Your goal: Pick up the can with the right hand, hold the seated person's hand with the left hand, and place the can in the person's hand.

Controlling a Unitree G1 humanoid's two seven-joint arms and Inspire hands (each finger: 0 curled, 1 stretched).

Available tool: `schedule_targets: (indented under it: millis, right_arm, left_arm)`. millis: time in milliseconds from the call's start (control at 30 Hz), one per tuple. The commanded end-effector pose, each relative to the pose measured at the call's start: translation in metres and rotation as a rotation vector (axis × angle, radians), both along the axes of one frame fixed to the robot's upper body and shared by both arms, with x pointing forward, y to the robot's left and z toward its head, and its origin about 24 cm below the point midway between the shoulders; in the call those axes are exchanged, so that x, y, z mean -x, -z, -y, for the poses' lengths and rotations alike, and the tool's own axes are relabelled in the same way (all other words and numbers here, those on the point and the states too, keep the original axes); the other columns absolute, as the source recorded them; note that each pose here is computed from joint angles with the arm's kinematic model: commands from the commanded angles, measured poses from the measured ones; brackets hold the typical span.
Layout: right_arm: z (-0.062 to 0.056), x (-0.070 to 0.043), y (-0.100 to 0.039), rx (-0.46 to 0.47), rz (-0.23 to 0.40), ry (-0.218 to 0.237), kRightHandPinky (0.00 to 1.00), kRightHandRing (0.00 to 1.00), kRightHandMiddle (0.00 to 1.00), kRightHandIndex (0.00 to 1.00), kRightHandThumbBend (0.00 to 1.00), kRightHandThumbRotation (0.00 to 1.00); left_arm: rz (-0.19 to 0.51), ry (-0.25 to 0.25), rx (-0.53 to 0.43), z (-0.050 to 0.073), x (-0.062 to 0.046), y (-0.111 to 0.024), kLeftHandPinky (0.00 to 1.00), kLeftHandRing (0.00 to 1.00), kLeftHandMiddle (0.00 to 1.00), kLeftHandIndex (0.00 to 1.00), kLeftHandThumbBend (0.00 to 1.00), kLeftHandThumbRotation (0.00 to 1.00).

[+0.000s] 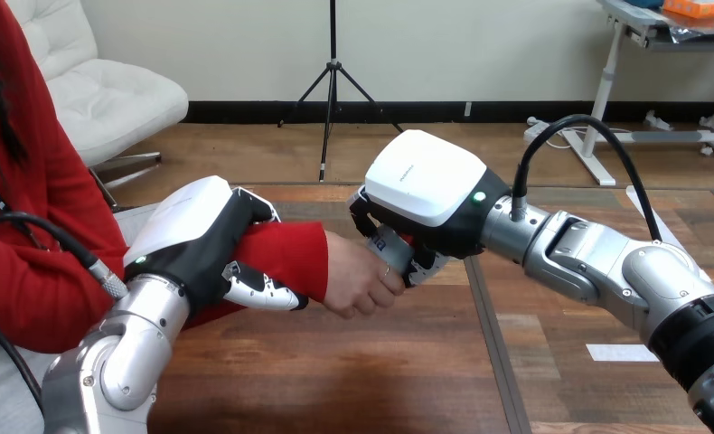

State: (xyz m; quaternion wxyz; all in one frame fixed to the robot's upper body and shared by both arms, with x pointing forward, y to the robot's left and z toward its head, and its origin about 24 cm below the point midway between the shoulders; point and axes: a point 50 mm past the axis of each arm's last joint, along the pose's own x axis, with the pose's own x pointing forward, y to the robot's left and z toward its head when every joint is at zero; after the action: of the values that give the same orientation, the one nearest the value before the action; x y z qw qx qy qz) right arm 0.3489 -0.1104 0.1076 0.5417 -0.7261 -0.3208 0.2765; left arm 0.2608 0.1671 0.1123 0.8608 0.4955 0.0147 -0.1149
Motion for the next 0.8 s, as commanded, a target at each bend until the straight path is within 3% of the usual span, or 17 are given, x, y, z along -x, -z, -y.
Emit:
schedule_targets:
  millis: [0,767]
  right_arm:
    - [-0.0351,-0.0063,-0.0809,-0.137,0.237,-0.122,0.26,0.33,0.39,0.39,0.64,0.0]
    - [-0.0316,-0.0051,-0.0775,-0.162,0.206,-0.11,0.27,0.34,0.4,0.39,0.64,0.0]
  left_arm:
    - [0.4,0.127,0.112,0.0339,-0.0141,-0.0811,0.19,0.26,0.35,0.39,0.67,0.0]
    - [0.419,0.134,0.123,0.0316,-0.0143,-0.0831,0.2,0.27,0.36,0.39,0.67,0.0]
